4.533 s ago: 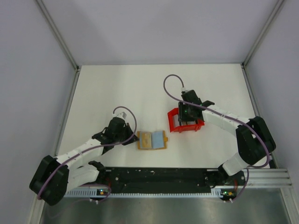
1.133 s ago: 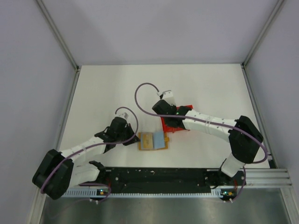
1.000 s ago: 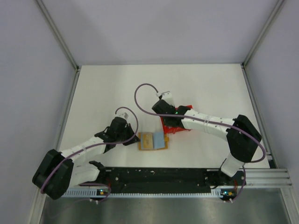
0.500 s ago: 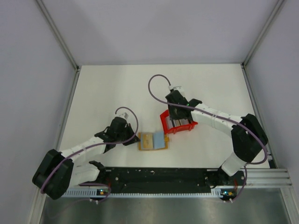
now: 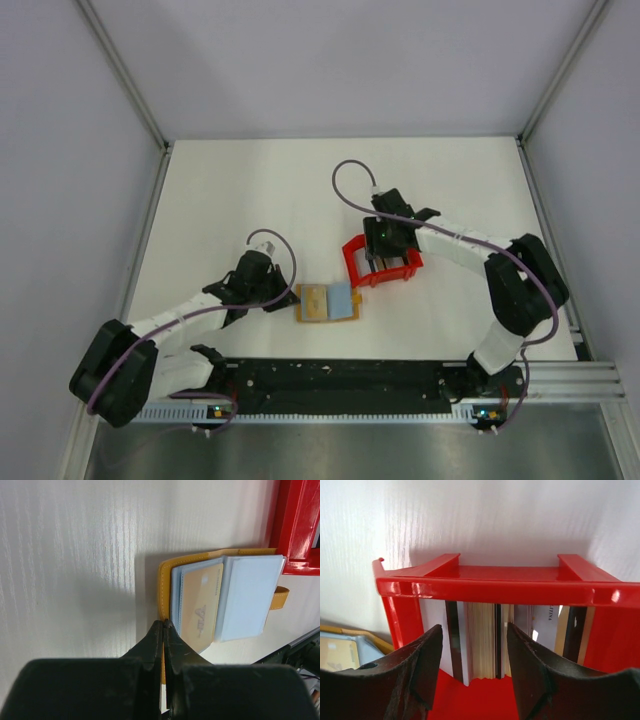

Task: Put the credit cards into the card holder
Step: Pick up the credit card from the storage box.

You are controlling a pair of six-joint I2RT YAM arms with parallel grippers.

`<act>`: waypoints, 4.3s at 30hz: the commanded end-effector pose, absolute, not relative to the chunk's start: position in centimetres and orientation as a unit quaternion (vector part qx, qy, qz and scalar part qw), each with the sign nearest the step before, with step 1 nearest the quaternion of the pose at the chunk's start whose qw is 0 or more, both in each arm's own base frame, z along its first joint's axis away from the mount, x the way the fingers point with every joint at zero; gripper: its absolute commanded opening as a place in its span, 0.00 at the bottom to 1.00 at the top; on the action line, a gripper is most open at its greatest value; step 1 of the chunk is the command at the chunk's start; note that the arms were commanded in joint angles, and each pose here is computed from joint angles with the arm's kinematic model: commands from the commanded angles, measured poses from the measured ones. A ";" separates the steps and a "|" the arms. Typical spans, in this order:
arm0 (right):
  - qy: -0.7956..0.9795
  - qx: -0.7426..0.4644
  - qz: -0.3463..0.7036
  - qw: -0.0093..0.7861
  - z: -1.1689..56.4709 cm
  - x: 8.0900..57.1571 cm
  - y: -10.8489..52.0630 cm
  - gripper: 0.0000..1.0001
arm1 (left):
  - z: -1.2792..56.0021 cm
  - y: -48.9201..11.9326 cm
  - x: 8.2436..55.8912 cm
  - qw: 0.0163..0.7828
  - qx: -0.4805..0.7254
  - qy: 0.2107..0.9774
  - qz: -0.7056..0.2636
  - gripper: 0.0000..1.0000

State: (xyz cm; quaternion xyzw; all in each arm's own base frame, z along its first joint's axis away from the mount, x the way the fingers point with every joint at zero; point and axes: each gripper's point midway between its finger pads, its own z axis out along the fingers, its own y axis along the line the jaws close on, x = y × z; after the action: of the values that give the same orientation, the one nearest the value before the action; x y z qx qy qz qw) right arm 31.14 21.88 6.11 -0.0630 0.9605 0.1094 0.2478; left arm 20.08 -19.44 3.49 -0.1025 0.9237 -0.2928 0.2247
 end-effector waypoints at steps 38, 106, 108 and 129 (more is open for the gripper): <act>0.905 -0.104 0.366 0.192 11.1 27.6 29.6 0.47 | 5.1 -21.1 22.0 0.235 -0.097 0.913 -0.318 0.00; 0.917 -0.162 0.006 0.365 7.8 23.3 25.4 0.05 | 7.9 -21.9 23.2 0.256 -0.101 0.899 -0.339 0.00; 0.915 -0.152 0.001 0.374 8.2 23.6 25.1 0.05 | 8.4 -21.8 23.1 0.262 -0.099 0.898 -0.340 0.00; 0.910 -0.176 0.010 0.376 8.9 24.2 28.4 0.25 | 12.5 -18.6 22.6 0.324 -0.109 0.896 -0.283 0.00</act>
State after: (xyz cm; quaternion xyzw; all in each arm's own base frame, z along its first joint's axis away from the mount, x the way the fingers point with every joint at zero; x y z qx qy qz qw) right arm 23.74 26.61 7.31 -0.1714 0.9188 -0.0069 0.3554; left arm 21.28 -19.10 10.13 -0.1123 0.9034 -0.2993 0.2857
